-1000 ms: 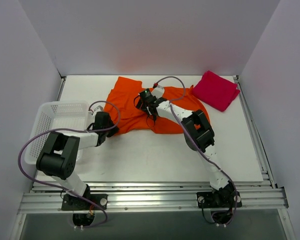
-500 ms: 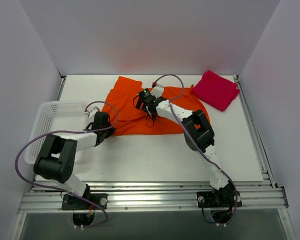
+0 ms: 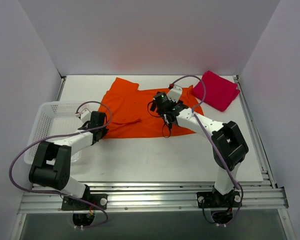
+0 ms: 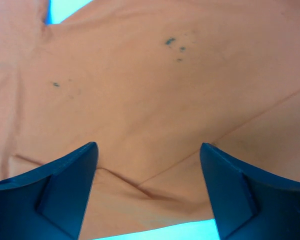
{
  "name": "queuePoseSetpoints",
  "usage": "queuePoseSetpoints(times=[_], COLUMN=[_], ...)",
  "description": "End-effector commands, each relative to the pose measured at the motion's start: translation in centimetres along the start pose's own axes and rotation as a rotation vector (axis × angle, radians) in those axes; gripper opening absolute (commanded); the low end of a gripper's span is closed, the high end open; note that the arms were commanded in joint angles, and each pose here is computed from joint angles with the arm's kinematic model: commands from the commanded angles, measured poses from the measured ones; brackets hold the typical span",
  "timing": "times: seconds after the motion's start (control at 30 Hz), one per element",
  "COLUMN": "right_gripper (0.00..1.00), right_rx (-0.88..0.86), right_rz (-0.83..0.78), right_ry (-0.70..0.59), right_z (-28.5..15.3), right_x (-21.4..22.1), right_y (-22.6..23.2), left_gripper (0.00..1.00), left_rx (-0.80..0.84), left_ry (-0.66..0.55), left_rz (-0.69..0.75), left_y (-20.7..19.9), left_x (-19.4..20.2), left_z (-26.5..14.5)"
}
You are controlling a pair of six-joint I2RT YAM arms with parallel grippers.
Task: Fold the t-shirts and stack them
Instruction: Fold the flattened tshirt in 1/3 of the way
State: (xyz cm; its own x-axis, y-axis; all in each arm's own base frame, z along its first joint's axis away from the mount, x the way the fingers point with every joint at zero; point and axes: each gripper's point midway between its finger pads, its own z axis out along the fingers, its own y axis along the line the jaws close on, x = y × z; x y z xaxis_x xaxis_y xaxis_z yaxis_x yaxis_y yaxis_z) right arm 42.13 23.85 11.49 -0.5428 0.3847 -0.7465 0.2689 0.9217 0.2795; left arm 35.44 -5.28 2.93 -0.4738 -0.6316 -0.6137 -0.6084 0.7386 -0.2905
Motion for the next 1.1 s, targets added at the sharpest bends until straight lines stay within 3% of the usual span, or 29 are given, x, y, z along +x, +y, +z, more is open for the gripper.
queuePoseSetpoints(times=[0.0,0.07,0.1,0.13,0.17,0.2,0.4,0.7,1.07], right_gripper=[0.76,0.60,0.42,0.17,0.03,0.00,0.00,0.00,0.00], right_rx=[-0.092,-0.129,-0.169,-0.204,-0.234,-0.250,-0.347,-0.417,-0.358], right_rz=[0.019,0.022,0.031,0.035,0.034,0.016,-0.040,-0.095,-0.123], right_ry=[-0.042,-0.034,-0.013,0.004,0.017,0.057,0.148,0.289,0.307], right_z=[-0.8,-0.9,-0.7,-1.0,-1.1,-0.4,-1.8,-3.2,-0.3], right_x=[-1.5,-1.4,-1.3,-0.8,-0.4,1.1,5.4,12.3,14.7], right_y=[2.4,4.0,5.6,7.0,8.2,9.2,16.0,19.3,18.4], left_gripper=[0.17,0.20,0.20,0.20,0.20,0.20,0.03,0.02,0.02], left_rx=[0.085,0.145,0.161,0.168,0.171,0.176,0.144,0.225,0.253], left_ry=[-0.112,-0.162,-0.173,-0.184,-0.189,-0.196,-0.147,-0.117,-0.094], left_rz=[-0.043,-0.058,-0.063,-0.057,-0.056,-0.059,-0.024,-0.030,-0.025], left_y=[-2.1,-3.3,-3.7,-3.9,-4.1,-4.5,-4.0,-5.4,-6.3], left_x=[-3.4,-5.2,-5.6,-6.1,-6.4,-6.7,-5.0,-3.0,-2.3], left_z=[-2.9,-4.4,-4.9,-5.2,-5.3,-5.5,-3.6,-1.1,-0.1])
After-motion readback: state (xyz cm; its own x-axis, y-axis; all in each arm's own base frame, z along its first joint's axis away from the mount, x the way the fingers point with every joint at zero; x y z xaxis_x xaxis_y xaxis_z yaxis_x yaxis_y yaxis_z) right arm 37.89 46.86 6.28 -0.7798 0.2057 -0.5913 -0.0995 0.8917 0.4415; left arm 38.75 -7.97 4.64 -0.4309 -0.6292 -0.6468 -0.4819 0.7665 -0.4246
